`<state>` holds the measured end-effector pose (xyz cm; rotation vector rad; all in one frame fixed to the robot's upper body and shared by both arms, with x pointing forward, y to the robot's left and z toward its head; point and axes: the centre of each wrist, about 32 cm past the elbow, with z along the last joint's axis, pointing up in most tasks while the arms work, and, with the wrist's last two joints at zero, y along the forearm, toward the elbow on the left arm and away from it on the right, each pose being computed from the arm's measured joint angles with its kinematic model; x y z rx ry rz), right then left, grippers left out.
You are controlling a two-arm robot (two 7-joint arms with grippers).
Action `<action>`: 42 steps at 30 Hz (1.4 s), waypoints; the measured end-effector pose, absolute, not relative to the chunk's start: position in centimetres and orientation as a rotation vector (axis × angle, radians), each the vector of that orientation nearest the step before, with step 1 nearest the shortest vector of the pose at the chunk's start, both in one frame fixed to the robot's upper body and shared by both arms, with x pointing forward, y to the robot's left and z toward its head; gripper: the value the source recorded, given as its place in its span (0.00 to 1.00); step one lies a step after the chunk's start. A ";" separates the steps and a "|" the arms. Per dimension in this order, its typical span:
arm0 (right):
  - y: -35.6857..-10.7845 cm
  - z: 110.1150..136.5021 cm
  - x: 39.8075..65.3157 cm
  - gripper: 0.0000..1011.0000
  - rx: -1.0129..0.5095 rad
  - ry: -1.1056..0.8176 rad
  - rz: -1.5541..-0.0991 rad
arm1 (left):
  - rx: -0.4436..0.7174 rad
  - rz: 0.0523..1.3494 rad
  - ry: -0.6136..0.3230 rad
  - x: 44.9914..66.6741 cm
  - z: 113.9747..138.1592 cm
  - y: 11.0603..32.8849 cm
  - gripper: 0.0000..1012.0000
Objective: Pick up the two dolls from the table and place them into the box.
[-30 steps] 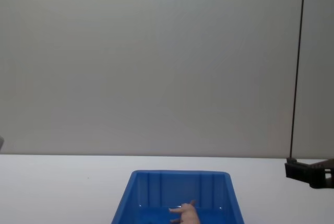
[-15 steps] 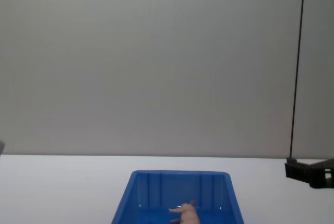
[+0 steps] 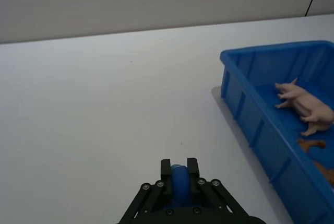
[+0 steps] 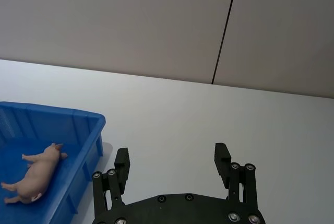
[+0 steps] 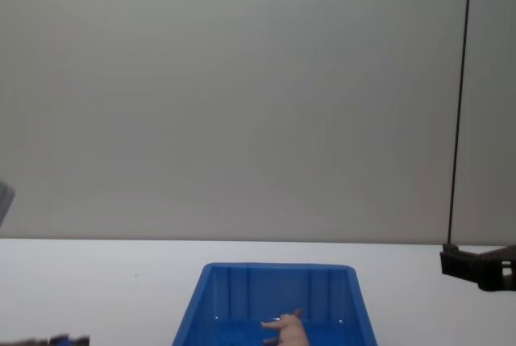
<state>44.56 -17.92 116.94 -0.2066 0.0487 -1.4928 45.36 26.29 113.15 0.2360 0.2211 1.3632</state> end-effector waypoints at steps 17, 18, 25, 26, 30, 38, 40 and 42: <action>-17.9 116.9 44.6 0.99 -0.207 0.049 -1.493 | 0.103 1.229 0.022 47.0 117.1 25.4 0.14; -17.9 116.9 44.6 0.99 -0.207 0.049 -1.493 | 0.096 1.220 0.014 47.2 117.3 25.4 0.14; -17.9 116.9 44.6 0.99 -0.207 0.049 -1.493 | 0.038 1.130 -0.037 48.0 118.5 25.0 0.14; -17.9 116.9 44.6 0.99 -0.207 0.049 -1.493 | 0.027 1.109 -0.044 48.2 118.8 24.9 0.14; -17.9 116.9 44.6 0.99 -0.207 0.049 -1.493 | 0.001 1.050 -0.063 48.8 119.2 24.8 0.14; -17.9 116.9 44.6 0.99 -0.207 0.049 -1.493 | -0.044 0.937 -0.081 50.0 120.0 24.4 0.20; -17.9 116.9 44.6 0.99 -0.207 0.049 -1.493 | -0.057 0.899 -0.084 50.4 120.1 24.3 0.27; -17.9 116.9 44.6 0.99 -0.207 0.049 -1.493 | -0.069 0.861 -0.085 50.8 120.2 24.2 0.34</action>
